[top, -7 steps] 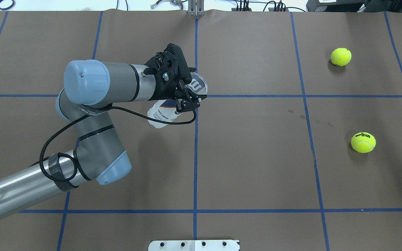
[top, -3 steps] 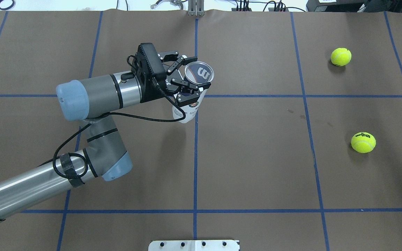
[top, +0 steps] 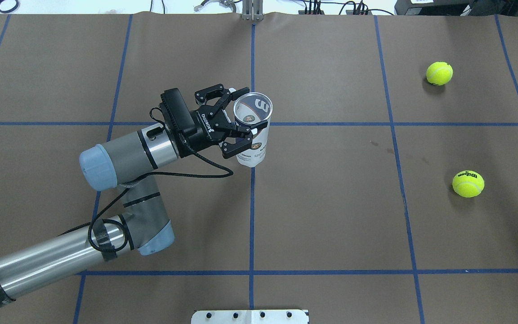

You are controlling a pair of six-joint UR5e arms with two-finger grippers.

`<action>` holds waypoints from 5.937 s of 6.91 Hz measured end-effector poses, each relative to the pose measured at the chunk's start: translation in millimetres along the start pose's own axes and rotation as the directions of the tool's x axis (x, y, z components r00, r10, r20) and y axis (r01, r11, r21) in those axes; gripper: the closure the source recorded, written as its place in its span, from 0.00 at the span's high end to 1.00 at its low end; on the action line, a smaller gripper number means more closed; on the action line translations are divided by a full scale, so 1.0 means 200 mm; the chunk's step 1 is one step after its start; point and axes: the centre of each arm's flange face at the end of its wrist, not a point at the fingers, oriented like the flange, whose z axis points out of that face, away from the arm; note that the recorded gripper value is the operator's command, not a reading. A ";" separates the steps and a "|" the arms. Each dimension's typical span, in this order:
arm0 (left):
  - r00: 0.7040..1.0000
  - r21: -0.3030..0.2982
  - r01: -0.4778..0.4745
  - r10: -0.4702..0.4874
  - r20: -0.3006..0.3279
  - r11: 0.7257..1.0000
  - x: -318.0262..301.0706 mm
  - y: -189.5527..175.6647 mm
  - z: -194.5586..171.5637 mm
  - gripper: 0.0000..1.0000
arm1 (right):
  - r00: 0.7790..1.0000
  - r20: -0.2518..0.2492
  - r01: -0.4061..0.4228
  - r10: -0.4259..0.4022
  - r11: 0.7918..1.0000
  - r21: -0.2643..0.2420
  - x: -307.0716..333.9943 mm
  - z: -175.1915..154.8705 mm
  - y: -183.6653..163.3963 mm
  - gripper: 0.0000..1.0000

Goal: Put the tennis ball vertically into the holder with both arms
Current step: 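Rotate the can upright with the left gripper and set it on the table, then lower the right gripper onto the nearer yellow tennis ball and grasp it, then lift the ball with the right gripper and carry it over the can, then lower the ball into the can's open top with the right gripper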

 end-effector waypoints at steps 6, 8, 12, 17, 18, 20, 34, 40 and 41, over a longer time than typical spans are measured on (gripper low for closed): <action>0.999 0.041 0.051 -0.051 -0.004 0.998 0.16 0.18 -0.08 0.55 | 0.999 0.028 -0.043 0.045 0.997 -0.068 -0.29 0.25 -0.01 0.99; 0.999 0.039 0.053 -0.053 -0.004 0.998 0.16 0.20 -0.09 0.55 | 0.995 -0.068 -0.077 0.068 0.987 -0.138 -0.48 0.54 0.08 0.99; 0.999 0.040 0.053 -0.053 -0.003 0.998 0.16 0.19 -0.09 0.56 | 0.985 -0.171 -0.057 0.021 0.976 -0.210 -0.54 0.86 0.18 0.99; 0.999 0.044 0.053 -0.053 -0.001 0.998 0.16 0.19 -0.09 0.56 | 0.975 -0.223 -0.047 -0.009 0.969 -0.244 -0.60 1.07 0.20 0.81; 0.999 0.044 0.053 -0.053 0.000 0.998 0.16 0.19 -0.09 0.56 | 0.973 -0.230 -0.049 -0.010 0.967 -0.249 -0.60 1.10 0.20 0.59; 0.999 0.044 0.053 -0.053 0.000 0.998 0.16 0.19 -0.09 0.57 | 0.972 -0.236 -0.058 -0.005 0.965 -0.257 -0.59 1.13 0.19 0.00; 0.999 0.059 0.027 -0.026 -0.020 0.998 0.21 0.25 -0.14 0.70 | 0.894 0.275 -0.328 0.354 0.934 -0.139 -2.26 0.13 -0.28 0.00; 0.999 0.056 0.029 -0.028 -0.024 0.998 0.23 0.26 -0.14 0.95 | 0.867 0.311 -0.359 0.389 0.921 -0.153 -2.89 0.22 -0.18 0.00; 0.999 0.055 0.030 -0.029 -0.024 0.998 0.23 0.26 -0.14 0.97 | 0.868 0.304 -0.361 0.392 0.920 -0.154 -2.93 0.23 -0.18 0.00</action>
